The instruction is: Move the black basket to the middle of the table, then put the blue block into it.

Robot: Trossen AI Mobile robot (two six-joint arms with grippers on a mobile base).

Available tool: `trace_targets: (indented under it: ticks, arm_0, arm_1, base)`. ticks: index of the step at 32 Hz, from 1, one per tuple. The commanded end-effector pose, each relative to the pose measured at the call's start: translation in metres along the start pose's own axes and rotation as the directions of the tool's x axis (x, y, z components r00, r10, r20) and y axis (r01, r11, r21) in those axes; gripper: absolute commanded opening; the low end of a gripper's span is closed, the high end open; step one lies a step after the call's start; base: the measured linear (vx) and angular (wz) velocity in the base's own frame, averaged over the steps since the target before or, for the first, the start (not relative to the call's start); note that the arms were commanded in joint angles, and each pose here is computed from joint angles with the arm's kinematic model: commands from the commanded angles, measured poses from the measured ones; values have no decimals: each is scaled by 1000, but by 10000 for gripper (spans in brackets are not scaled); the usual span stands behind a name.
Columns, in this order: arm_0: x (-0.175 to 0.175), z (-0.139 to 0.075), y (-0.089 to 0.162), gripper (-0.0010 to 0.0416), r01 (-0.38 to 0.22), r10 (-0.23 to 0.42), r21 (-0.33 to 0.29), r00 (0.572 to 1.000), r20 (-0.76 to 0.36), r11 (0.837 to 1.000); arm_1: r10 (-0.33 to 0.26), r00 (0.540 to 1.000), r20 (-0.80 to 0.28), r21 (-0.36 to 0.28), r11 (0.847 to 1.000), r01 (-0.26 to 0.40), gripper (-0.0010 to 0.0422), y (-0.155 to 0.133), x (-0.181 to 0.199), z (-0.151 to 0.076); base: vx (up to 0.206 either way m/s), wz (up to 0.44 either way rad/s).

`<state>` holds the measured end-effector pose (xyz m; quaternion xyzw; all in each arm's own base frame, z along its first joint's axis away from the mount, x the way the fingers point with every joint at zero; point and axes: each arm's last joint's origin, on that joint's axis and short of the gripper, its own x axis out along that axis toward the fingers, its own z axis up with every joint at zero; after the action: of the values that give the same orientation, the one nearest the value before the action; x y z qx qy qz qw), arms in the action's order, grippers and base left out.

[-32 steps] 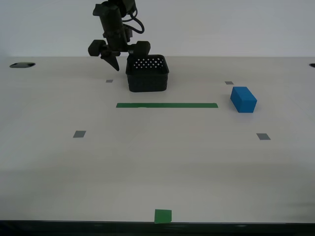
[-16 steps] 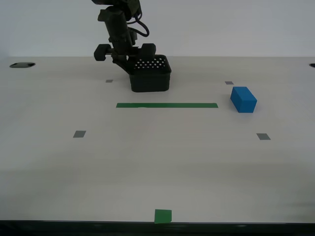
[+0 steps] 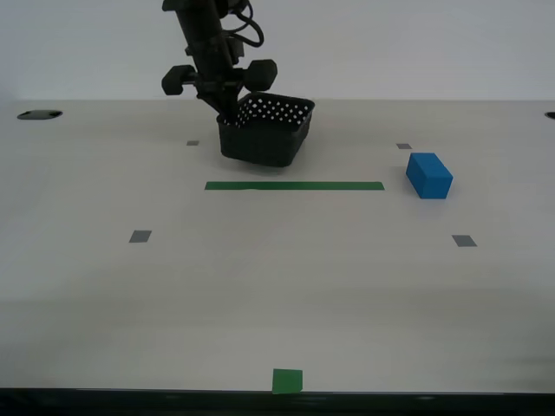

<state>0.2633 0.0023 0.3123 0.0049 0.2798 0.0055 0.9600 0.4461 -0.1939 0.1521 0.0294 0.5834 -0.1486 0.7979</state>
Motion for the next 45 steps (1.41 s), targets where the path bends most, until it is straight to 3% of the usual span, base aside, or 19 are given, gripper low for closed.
trace_targets:
  ticks: [1,10,15,20,23,33,37,40,41,45]
  arm_0:
    - [0,0,0,0,0,0,0,1000,2,1000]
    - [0,0,0,0,0,0,0,1000,2,1000]
    - [0,-2,0,0,0,0,-4,1000,-23,1000]
    - [0,-3,0,0,0,0,-13,1000,-29,1000]
    - [0,-3,0,0,0,0,-13,1000,-28,1000]
    - [0,-3,0,0,0,0,-15,1000,-31,1000]
    - [0,-3,0,0,0,0,-15,1000,-31,1000]
    - [0,-3,0,0,0,0,-15,1000,-31,1000]
    - [0,-3,0,1,0,0,-15,1000,-31,1000]
    - [0,-4,0,0,0,-1,-16,999,-43,1000]
  arm_1:
    - [-29,1000,5,14,999,29,-2,-6,-18,0]
    - [-67,994,-82,155,985,79,-1,-53,-45,-18]
    - [-56,984,-167,226,970,93,-1,-76,-31,-47]
    - [-72,990,-117,225,970,97,0,-70,-27,-68]
    - [-90,994,-65,228,968,102,0,-69,-38,-67]
    - [-84,994,-68,229,969,97,6,-70,-36,-68]
    - [-79,994,-80,229,969,96,61,-69,-36,-69]
    - [-76,993,-90,225,970,95,132,-69,-36,-70]
    - [-76,993,-90,221,971,94,181,-69,-36,-70]
    - [-51,997,-64,207,976,63,247,-65,-39,-64]
  base:
    - [0,0]
    - [0,0]
    - [0,0]
    - [0,0]
    - [0,0]
    - [0,0]
    - [0,0]
    - [0,0]
    - [0,0]
    - [0,0]
